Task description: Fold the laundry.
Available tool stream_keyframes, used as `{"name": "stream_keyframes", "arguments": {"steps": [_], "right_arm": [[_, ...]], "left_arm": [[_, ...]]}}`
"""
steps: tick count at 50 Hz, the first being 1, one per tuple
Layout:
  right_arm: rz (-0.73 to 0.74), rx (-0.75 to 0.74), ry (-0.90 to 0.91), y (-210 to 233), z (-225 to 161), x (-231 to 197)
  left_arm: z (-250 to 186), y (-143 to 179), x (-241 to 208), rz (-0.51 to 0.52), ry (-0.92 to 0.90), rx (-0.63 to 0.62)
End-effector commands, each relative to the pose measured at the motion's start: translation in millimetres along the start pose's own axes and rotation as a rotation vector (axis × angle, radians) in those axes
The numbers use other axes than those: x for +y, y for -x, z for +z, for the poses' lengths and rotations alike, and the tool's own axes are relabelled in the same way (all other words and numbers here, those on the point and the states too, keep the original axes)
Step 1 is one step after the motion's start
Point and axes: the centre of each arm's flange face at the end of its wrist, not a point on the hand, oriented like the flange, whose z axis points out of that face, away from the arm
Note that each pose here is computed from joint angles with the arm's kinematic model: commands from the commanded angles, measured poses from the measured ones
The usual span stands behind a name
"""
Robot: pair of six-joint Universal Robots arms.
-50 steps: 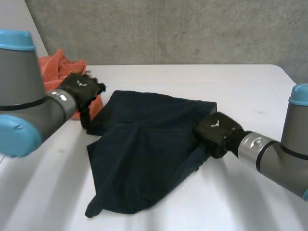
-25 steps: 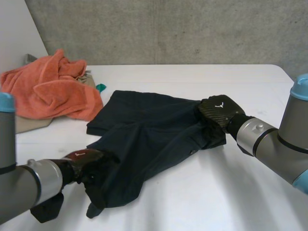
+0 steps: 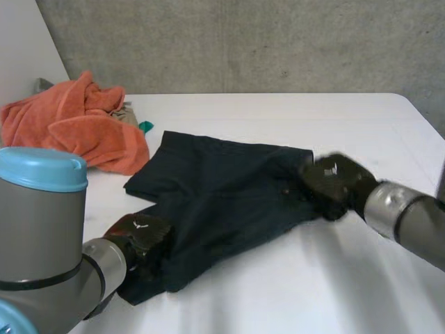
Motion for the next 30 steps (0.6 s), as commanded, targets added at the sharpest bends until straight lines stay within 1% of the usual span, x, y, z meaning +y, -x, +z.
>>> {"name": "stream_keyframes", "arguments": {"steps": [1, 2, 5, 9, 10, 13, 14, 17, 18, 20, 21, 24, 25, 30], "right_arm": [[-0.33, -0.27, 0.298, 26, -62, 32], [-0.344, -0.265, 0.292, 27, -63, 33], [-0.314, -0.231, 0.251, 27, -56, 30], [-0.227, -0.162, 0.184, 22, -35, 28], [-0.205, -0.137, 0.158, 17, -25, 27], [-0.166, -0.096, 0.122, 9, -11, 24], [-0.144, -0.067, 0.095, 3, -1, 22], [-0.109, -0.011, 0.046, -8, 13, 18], [-0.082, 0.03, 0.012, -16, 24, 17], [-0.066, 0.081, -0.027, -23, 35, 14], [-0.049, 0.124, -0.06, -31, 44, 12], [-0.038, 0.196, -0.102, -40, 59, 11], [-0.042, 0.243, -0.123, -45, 68, 12], [-0.069, 0.311, -0.125, -52, 92, 21]], "left_arm": [[-40, -18, 14, 0.148, 0.125, 0.097], [-45, -22, 16, 0.174, 0.146, 0.121], [-48, -25, 10, 0.209, 0.132, 0.129], [-30, -18, -13, 0.264, 0.042, 0.059], [-19, -14, -24, 0.295, 0.01, 0.015], [2, -4, -43, 0.343, -0.04, -0.058], [16, 4, -58, 0.374, -0.083, -0.107], [35, 14, -83, 0.418, -0.173, -0.165], [49, 19, -99, 0.442, -0.245, -0.194], [62, 24, -115, 0.462, -0.317, -0.22], [76, 28, -129, 0.475, -0.387, -0.249], [98, 36, -145, 0.496, -0.466, -0.289], [114, 39, -149, 0.504, -0.491, -0.308], [149, 44, -146, 0.515, -0.484, -0.325]]}}
